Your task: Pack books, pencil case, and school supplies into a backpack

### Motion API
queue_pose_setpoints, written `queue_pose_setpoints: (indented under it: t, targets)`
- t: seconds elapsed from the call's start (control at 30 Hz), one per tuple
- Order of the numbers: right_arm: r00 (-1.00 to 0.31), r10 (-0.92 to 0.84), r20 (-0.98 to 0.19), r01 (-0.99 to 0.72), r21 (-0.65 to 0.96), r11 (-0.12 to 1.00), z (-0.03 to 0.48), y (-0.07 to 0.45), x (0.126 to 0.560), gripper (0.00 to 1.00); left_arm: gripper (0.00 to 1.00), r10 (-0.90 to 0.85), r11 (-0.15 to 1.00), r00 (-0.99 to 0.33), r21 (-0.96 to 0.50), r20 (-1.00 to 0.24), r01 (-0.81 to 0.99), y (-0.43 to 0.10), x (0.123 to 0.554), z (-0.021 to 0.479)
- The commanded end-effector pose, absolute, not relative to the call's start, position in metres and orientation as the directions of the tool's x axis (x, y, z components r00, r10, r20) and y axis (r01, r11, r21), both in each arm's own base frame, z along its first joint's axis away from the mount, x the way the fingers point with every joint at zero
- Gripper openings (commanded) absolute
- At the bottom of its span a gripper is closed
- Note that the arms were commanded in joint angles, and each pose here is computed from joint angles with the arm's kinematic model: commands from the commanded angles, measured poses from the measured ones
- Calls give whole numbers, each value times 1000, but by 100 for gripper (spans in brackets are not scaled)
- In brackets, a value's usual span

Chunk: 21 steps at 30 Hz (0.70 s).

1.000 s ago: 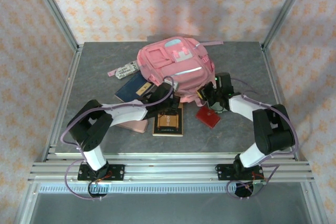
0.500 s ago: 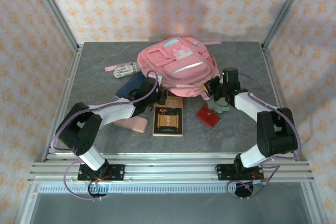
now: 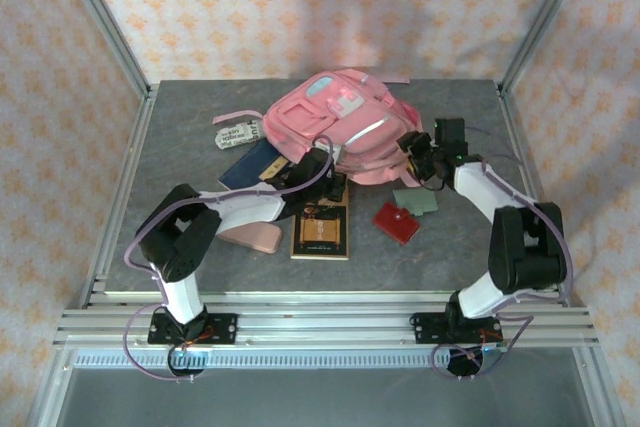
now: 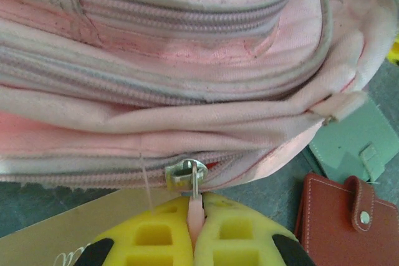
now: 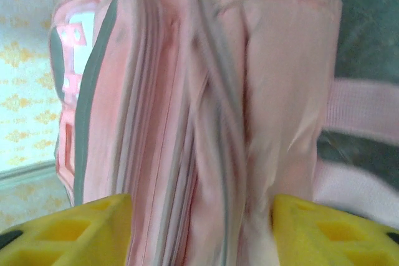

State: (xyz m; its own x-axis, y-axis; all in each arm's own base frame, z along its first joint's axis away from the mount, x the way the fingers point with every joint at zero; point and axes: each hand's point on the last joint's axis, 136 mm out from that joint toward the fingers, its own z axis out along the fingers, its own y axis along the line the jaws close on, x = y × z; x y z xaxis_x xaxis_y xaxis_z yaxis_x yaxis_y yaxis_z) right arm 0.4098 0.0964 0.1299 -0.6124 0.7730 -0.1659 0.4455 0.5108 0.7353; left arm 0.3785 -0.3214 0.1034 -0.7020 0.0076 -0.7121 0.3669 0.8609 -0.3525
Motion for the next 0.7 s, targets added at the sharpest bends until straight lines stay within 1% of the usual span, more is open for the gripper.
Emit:
queue_pose_setpoints:
  t: [0.0,0.13,0.23,0.4,0.47,0.57,0.6,0.67]
  targets:
    - [-635,752,-174,389,769,507,150,110,385,61,0,-34,826,-661,-393,-750,404,-342,388,131]
    - [-666,734,-135,368,796,480,147,129,365,62,0,-27,816,-665,-400,-746,417,-350,387,130]
    - [-682,722,-118,358,806,471,141,144,361,62,0,-22,811,-667,-403,-745,423,-354,385,130]
    - [-702,704,-107,348,811,470,133,163,374,62,0,-10,808,-669,-400,-743,432,-356,380,129]
    - [-696,709,-113,342,816,466,133,167,384,60,0,-3,809,-670,-396,-742,435,-357,377,128]
    - [-684,719,-122,342,817,464,131,169,400,48,0,13,810,-670,-385,-742,443,-357,372,125]
    - [-683,719,-125,338,819,464,130,170,405,39,0,19,810,-671,-382,-741,445,-358,371,124]
    - [-688,716,-117,351,810,470,123,172,411,16,0,23,816,-674,-375,-739,439,-355,369,121]
